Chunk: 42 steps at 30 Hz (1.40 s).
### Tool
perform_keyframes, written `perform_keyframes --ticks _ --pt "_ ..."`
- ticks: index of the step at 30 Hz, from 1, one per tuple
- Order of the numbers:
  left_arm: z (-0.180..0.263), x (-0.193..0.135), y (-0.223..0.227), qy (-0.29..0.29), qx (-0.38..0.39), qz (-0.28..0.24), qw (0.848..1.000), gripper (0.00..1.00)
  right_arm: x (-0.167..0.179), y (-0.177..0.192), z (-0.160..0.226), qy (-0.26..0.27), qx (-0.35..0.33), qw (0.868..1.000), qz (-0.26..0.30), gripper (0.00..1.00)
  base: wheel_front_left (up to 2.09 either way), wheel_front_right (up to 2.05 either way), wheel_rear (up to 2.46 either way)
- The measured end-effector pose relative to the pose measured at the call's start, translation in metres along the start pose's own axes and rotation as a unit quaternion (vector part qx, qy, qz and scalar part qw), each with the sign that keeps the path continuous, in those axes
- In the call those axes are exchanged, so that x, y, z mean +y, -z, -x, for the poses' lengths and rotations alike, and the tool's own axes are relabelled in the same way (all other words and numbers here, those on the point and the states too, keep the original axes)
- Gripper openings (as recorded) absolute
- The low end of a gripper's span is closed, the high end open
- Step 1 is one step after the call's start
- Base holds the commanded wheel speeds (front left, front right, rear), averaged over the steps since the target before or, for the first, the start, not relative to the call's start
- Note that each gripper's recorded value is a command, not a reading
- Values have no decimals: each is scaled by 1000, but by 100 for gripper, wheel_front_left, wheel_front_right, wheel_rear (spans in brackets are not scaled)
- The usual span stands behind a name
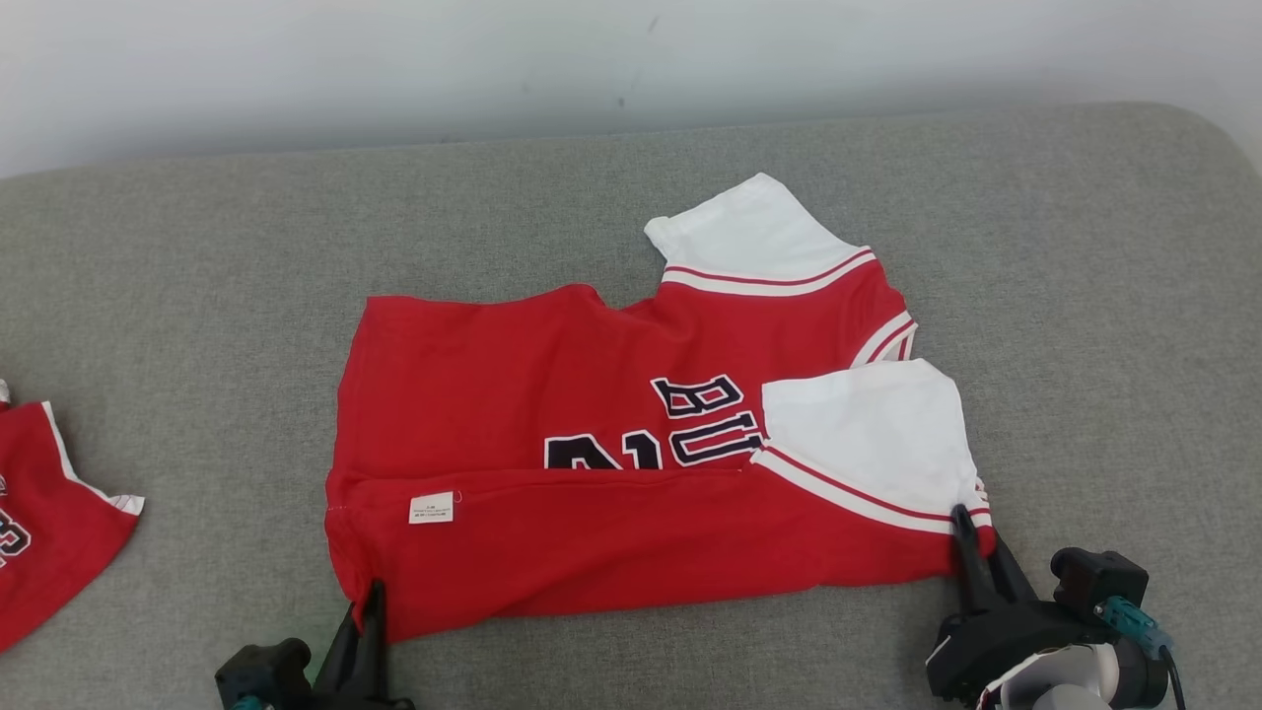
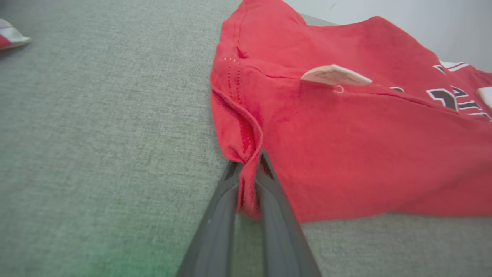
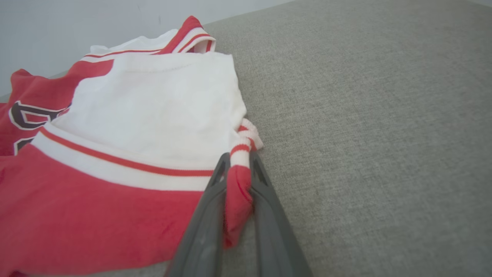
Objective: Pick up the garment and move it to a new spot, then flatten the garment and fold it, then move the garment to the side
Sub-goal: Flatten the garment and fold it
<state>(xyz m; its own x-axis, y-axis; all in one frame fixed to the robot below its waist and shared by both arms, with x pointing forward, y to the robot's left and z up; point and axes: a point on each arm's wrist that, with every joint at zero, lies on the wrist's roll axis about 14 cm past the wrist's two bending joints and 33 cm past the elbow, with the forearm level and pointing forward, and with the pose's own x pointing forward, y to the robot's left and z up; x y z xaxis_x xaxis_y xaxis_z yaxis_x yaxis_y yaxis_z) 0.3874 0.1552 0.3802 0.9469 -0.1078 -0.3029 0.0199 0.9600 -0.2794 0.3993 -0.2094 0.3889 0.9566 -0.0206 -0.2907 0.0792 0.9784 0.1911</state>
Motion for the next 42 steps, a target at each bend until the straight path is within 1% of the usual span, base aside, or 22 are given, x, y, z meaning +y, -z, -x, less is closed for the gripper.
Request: perform_keyframes --ticks 3,10,16,22,27,32,35,36,37,38,39,40,42 --pt "0 0 -2 1 -3 7 1000 0 0 0 -1 0 -1 1000 0 0 0 0 0" --pt "4 4 -21 -2 -34 12 999 0 0 -16 -2 1 -23 1000 -4 0 0 0 0" --pt "17 5 -23 -4 -39 10 999 0 -5 -22 10 8 -34 999 -7 0 0 0 0" --pt "40 9 -8 -12 -24 10 1000 0 -10 -18 33 13 -34 999 -9 0 0 0 0" --pt "57 12 4 -18 -12 11 1000 0 -12 -16 50 16 -41 999 -21 0 0 0 0" --pt "68 14 12 -23 -6 12 1000 0 -14 -4 66 19 -32 999 -26 0 0 0 0" --pt "70 16 18 -27 3 15 1000 0 -13 3 68 19 -23 999 -27 0 0 0 0" --pt "70 16 20 -28 5 14 1000 11 -13 6 68 19 -18 999 -26 0 0 0 0" --pt "70 16 21 -28 7 13 999 47 -13 9 68 20 -13 999 -26 0 0 0 0" --pt "69 17 22 -30 9 13 999 100 -13 12 68 21 -8 999 -26 29 0 0 0" --pt "69 19 23 -33 12 12 999 100 -13 13 67 21 -5 999 -26 63 0 0 0" --pt "69 21 24 -36 14 11 999 100 -13 13 66 21 -4 999 -25 100 0 0 0" --pt "68 24 23 -43 13 6 999 100 -14 7 62 22 -12 999 -21 100 0 0 0"
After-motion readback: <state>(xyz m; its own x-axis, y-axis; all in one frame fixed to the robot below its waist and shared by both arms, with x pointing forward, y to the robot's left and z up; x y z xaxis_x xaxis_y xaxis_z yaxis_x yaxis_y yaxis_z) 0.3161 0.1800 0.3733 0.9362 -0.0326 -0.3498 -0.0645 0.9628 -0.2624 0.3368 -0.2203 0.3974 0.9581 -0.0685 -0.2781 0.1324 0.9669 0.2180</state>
